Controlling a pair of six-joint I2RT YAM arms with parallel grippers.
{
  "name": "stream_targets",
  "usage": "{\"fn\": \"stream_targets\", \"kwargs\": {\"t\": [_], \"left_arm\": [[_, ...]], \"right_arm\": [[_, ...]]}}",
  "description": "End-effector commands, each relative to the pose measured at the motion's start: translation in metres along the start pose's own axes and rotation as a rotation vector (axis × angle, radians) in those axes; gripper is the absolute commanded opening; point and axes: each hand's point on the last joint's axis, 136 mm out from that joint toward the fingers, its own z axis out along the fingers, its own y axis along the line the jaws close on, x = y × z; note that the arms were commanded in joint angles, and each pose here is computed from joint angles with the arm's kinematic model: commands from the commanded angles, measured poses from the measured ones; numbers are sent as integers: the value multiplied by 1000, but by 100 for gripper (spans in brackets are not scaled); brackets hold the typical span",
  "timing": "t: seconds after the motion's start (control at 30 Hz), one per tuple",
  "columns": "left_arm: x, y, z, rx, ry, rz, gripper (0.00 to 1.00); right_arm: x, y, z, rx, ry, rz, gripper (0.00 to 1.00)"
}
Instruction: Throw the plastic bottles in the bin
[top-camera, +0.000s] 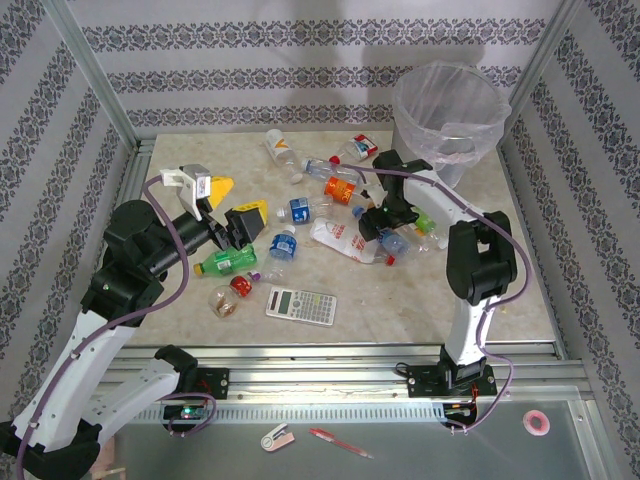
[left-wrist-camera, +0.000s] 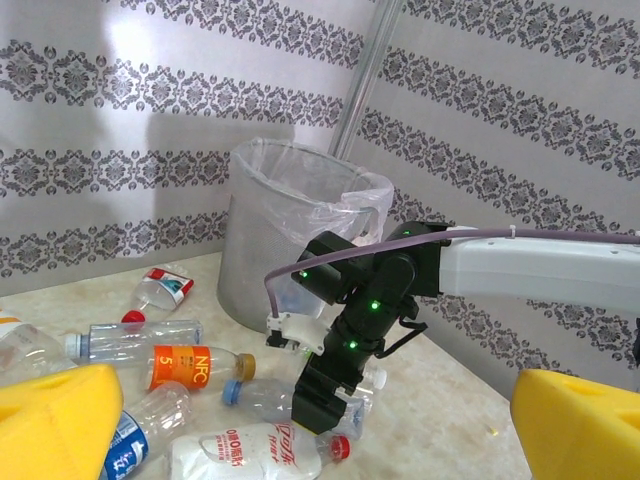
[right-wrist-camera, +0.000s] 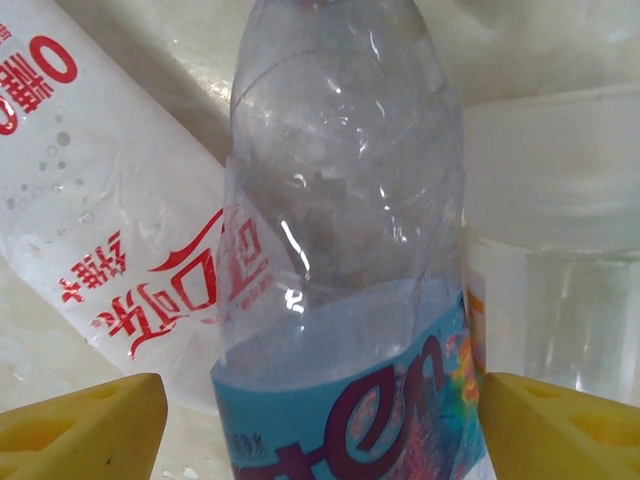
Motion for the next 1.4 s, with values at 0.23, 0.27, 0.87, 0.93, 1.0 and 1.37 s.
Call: {"fn": "stream_targets", "kwargs": {"t": [0.23,0.27,0.87,0.93,1.0,1.37], "left_arm": [[-6,-6,-6,7,-7,18,100],[-6,-7,-6,8,-9,18,100],[-3,-5,-4,7,0,24,100],[-3,-5,-4,7,-1,23,100],[-3,-5,-4,6,-1,25,100],[-3,-4,-2,6,-4,27,100]], "right_arm": [[1,2,19,13,79,-35,69],[2,2,21,12,83,-34,68],[-3,8,2,4,29,-36,37],[-4,9,-4,0,16,-32,35],[-6,11,-11,-7,-3,-27,34],[-22,30,-70,-66,-172,-18,33]]}}
